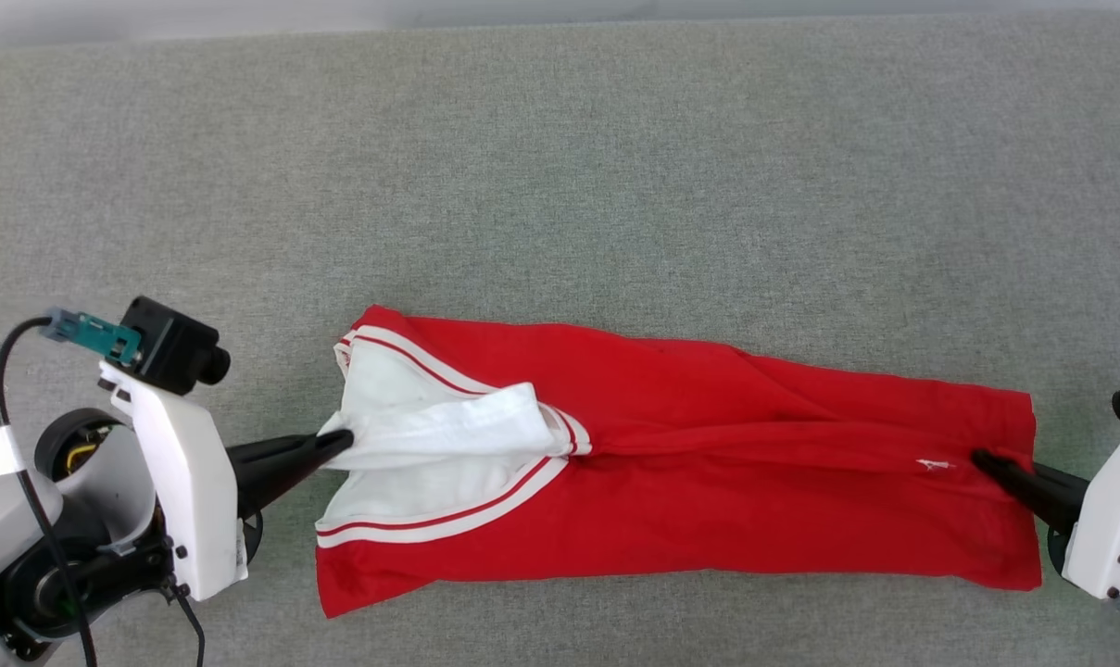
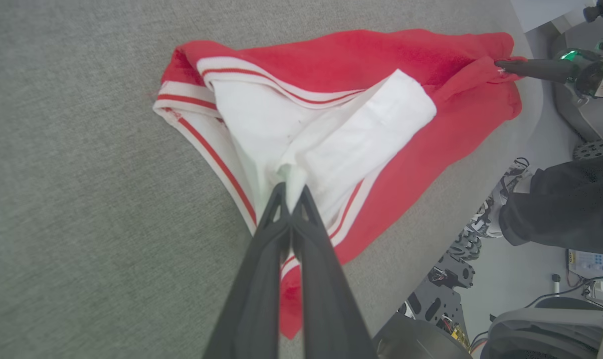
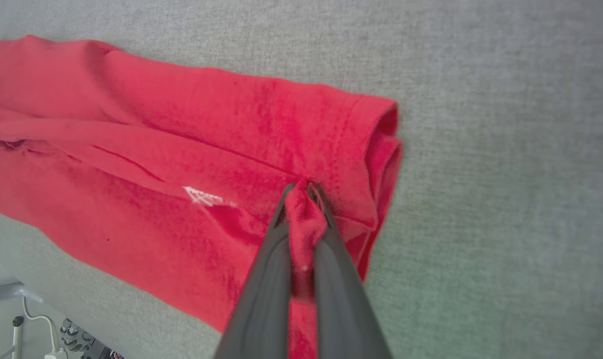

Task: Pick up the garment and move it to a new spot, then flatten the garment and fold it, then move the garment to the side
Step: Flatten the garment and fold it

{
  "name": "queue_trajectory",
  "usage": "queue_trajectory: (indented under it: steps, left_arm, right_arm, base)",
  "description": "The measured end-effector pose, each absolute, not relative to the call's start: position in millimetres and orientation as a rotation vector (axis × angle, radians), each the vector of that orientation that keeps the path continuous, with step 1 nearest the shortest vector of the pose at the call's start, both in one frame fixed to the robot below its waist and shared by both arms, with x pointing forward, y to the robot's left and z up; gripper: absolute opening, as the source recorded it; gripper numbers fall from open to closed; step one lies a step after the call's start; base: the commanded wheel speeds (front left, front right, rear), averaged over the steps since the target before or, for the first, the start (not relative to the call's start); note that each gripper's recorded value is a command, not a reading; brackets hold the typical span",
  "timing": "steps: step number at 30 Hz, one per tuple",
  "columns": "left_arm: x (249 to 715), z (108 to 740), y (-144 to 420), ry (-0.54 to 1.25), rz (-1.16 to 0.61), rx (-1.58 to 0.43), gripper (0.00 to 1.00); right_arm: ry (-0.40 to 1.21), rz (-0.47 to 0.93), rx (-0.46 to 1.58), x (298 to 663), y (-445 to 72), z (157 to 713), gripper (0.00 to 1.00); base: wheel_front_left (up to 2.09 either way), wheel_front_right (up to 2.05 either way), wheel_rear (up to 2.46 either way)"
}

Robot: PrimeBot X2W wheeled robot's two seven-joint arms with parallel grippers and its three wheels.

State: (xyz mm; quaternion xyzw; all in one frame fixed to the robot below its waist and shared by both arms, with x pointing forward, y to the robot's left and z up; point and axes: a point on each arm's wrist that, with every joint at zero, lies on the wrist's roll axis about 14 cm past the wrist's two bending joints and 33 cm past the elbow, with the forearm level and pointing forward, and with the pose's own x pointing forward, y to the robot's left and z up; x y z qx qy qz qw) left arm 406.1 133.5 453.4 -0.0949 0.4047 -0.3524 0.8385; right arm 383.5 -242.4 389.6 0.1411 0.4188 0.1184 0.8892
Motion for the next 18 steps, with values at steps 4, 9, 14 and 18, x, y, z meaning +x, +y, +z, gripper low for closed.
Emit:
queue_trajectory:
  steps: [4, 9, 14, 18]
  left_arm:
    - [402, 442, 135, 0.891, -0.734, -0.206, 0.00]
    - [391, 426, 135, 0.979, -0.709, -0.243, 0.00]
    - [386, 416, 136, 1.038, -0.673, -0.279, 0.00]
    - [384, 407, 140, 1.070, -0.624, -0.293, 0.12]
  right_arm:
    - [0.890, 0.244, 0.302, 380, -241, 386, 0.00]
    - [0.918, 0.244, 0.302, 376, -238, 381, 0.00]
    - [0.931, 0.240, 0.304, 374, -237, 379, 0.00]
    - [0.947, 0.232, 0.305, 372, -238, 376, 0.00]
  base:
    - [0.00, 0.00, 0.00]
    - [0.00, 0.00, 0.00]
    - [0.00, 0.00, 0.00]
    - [0.00, 0.00, 0.00]
